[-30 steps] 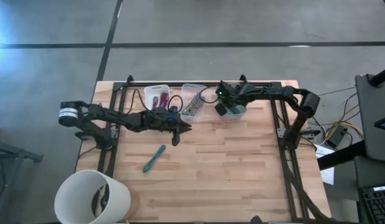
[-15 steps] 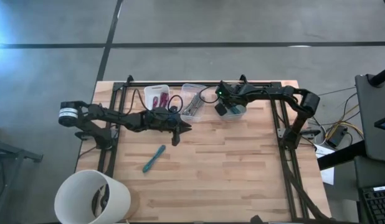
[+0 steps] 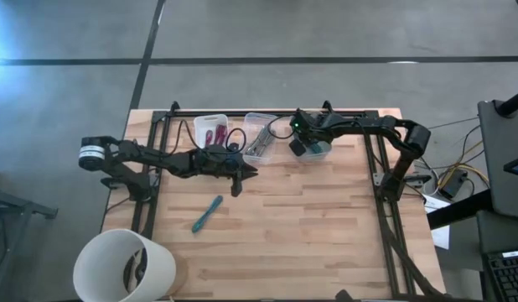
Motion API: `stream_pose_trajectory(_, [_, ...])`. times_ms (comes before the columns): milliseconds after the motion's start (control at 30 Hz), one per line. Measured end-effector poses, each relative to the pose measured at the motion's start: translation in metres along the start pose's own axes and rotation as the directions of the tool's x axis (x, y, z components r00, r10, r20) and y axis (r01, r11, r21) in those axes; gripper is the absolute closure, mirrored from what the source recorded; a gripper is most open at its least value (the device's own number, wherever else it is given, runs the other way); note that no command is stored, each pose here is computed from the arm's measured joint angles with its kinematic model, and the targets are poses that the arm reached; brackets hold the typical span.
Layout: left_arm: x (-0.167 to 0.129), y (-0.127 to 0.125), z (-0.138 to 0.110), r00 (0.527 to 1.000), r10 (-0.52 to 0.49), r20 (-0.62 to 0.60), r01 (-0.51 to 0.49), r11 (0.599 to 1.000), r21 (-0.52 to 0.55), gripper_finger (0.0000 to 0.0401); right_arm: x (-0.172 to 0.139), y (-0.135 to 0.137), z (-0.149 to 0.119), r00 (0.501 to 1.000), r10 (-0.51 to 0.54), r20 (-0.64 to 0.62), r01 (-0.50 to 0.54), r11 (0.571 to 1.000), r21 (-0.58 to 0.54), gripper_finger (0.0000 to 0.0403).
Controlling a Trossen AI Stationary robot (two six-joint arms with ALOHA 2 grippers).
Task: Pick & Place USB Port
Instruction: Put the right blue charger cable into the gray bin, then put the blue charger cable into the gray bin
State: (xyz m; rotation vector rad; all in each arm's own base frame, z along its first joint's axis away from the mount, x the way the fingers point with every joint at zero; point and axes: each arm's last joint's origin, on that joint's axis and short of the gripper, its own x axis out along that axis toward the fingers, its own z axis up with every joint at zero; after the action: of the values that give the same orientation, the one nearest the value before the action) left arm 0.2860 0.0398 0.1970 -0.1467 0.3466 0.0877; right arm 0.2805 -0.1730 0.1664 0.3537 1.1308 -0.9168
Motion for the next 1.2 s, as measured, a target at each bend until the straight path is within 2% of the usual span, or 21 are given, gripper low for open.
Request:
stream_pose_trajectory(233, [0.000, 0.000, 0.000, 1.000, 0.000, 0.000, 0.000, 1.000, 0.000, 0.0327, 0.000, 0.000, 0.000, 1.000, 0.011, -0.006, -0.011, 1.000, -0.007, 0.0281])
stream_pose_trajectory(467, [0.000, 0.000, 0.000, 1.000, 0.000, 0.000, 0.000, 1.000, 0.000, 0.0327, -0.010, -0.002, 0.001, 1.000, 0.023, 0.014, -0.023, 1.000, -0.004, 0.0260])
stream_pose_trajectory(800, [0.001, -0.006, 0.004, 1.000, -0.017, 0.011, 0.018, 1.000, -0.023, 0.0328, -0.065, 0.016, -0.004, 0.980, 0.124, 0.153, -0.115, 0.991, -0.065, 0.0262])
stream_pose_trajectory(1033, [0.004, -0.030, 0.022, 0.997, -0.075, 0.027, 0.073, 0.996, 0.060, 0.0328, -0.107, 0.042, -0.023, 0.949, 0.232, 0.214, -0.195, 0.964, -0.180, 0.0265])
stream_pose_trajectory(1133, [0.005, -0.040, 0.024, 0.998, -0.062, -0.029, 0.064, 0.996, 0.069, 0.0328, -0.117, 0.055, -0.036, 0.936, 0.276, 0.217, -0.225, 0.946, -0.232, 0.0262])
stream_pose_trajectory(1200, [0.005, -0.047, 0.020, 0.993, -0.035, -0.110, 0.041, 0.998, 0.057, 0.0328, -0.121, 0.064, -0.046, 0.932, 0.299, 0.206, -0.241, 0.934, -0.262, 0.0261])
